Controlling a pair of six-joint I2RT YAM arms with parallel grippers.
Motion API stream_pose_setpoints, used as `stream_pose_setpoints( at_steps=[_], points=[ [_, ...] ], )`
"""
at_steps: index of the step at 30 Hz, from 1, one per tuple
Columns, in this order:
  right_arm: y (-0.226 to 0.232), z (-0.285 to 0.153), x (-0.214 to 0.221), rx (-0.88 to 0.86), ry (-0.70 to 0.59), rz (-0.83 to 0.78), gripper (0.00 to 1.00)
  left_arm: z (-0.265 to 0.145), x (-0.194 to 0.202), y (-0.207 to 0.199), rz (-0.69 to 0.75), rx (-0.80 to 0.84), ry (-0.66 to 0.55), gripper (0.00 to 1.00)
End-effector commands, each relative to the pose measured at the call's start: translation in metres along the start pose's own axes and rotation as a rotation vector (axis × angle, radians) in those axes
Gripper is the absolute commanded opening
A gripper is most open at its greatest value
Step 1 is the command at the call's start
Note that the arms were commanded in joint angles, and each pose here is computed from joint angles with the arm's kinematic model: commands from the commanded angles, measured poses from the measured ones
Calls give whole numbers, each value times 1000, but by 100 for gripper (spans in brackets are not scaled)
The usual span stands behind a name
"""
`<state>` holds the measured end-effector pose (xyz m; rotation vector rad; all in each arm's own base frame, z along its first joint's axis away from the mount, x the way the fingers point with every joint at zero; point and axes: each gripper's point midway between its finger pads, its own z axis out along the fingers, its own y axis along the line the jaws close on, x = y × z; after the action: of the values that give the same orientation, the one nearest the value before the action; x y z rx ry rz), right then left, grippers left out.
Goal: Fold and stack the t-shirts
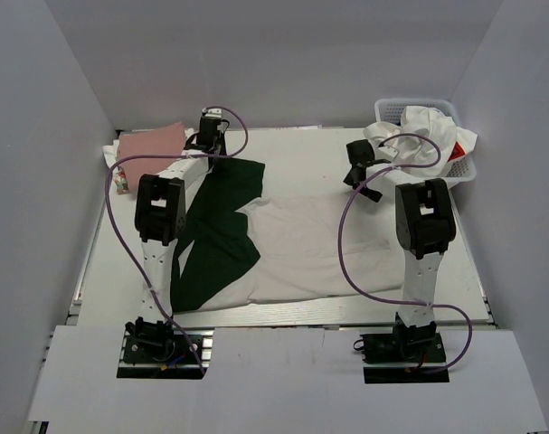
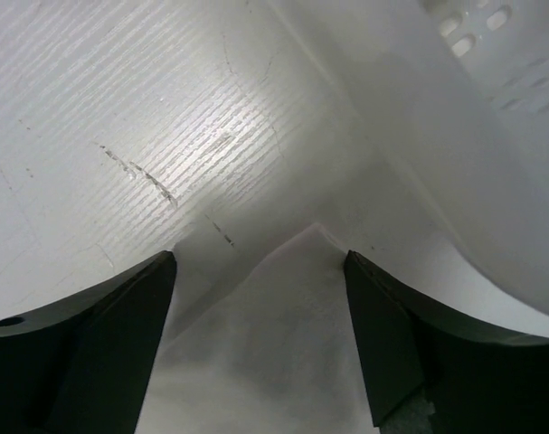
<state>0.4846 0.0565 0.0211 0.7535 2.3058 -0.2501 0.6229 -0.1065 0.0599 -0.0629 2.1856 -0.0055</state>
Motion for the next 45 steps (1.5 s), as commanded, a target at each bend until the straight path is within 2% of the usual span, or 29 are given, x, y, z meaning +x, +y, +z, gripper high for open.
stream_pose_setpoints(
  at_steps=[1,3,4,5,7,11,13,14,16,17,21,22,24,25,29,30,31,33,35,40,41,44,45],
  points=[
    [27,23,0,-112,-6,47,77,-44,-63,-5,-16,53,-126,0],
    [30,22,-6,-138,-28,49,64,-47,-63,-4,-16,53,-126,0],
    [30,19,-6,-146,-29,38,51,-51,-65,-4,-17,54,-130,0],
    [29,18,-8,-143,-39,19,27,-55,-70,-4,-19,55,-139,0],
    [31,13,-14,-151,-50,14,16,-60,-72,-5,-30,66,-143,0],
    [35,2,-18,-187,-62,-54,3,-76,-75,-5,-32,80,-161,0],
    [31,-5,-20,-182,-71,-70,3,-99,-89,-8,-36,97,-213,0],
    [30,-8,-22,-180,-76,-66,3,-102,-74,-11,-37,102,-188,0],
    [23,-13,-22,-178,-92,-65,3,-133,-92,-7,-58,105,-251,0],
    [21,-24,-28,-191,-111,-58,3,-139,-72,-10,-62,120,-219,0],
    [14,-39,-29,-225,-144,-53,0,-191,-53,-8,-157,190,-246,0],
    [9,-39,-23,-217,-138,-57,0,-196,-28,-10,-165,224,-209,0],
    [7,-48,-30,-235,-158,-49,0,-231,-32,-10,-197,266,-248,0],
    [1,-49,-25,-229,-153,-59,0,-236,-11,-10,-200,285,-209,0],
    [-5,-62,-26,-248,-158,-41,0,-283,24,-18,-265,394,-166,0],
    [-9,-65,-24,-248,-157,-46,0,-288,49,-20,-302,417,-109,0],
    [-9,-66,-25,-262,-168,-34,0,-309,45,-19,-318,444,-143,0],
    [-15,-71,-26,-265,-173,-23,0,-327,78,-16,-354,459,-67,0],
    [-25,-70,-21,-232,-179,-27,0,-359,89,-10,-378,477,-71,0],
    [-37,-75,-21,-228,-170,-1,0,-389,153,10,-508,401,57,0],
    [-42,-75,-15,-213,-148,-11,0,-389,176,17,-526,356,122,0],
    [-59,-69,-2,-169,-102,2,0,-402,187,13,-598,394,138,0],
    [-66,-67,3,-157,-85,2,0,-404,200,12,-618,390,188,0]
  ],
)
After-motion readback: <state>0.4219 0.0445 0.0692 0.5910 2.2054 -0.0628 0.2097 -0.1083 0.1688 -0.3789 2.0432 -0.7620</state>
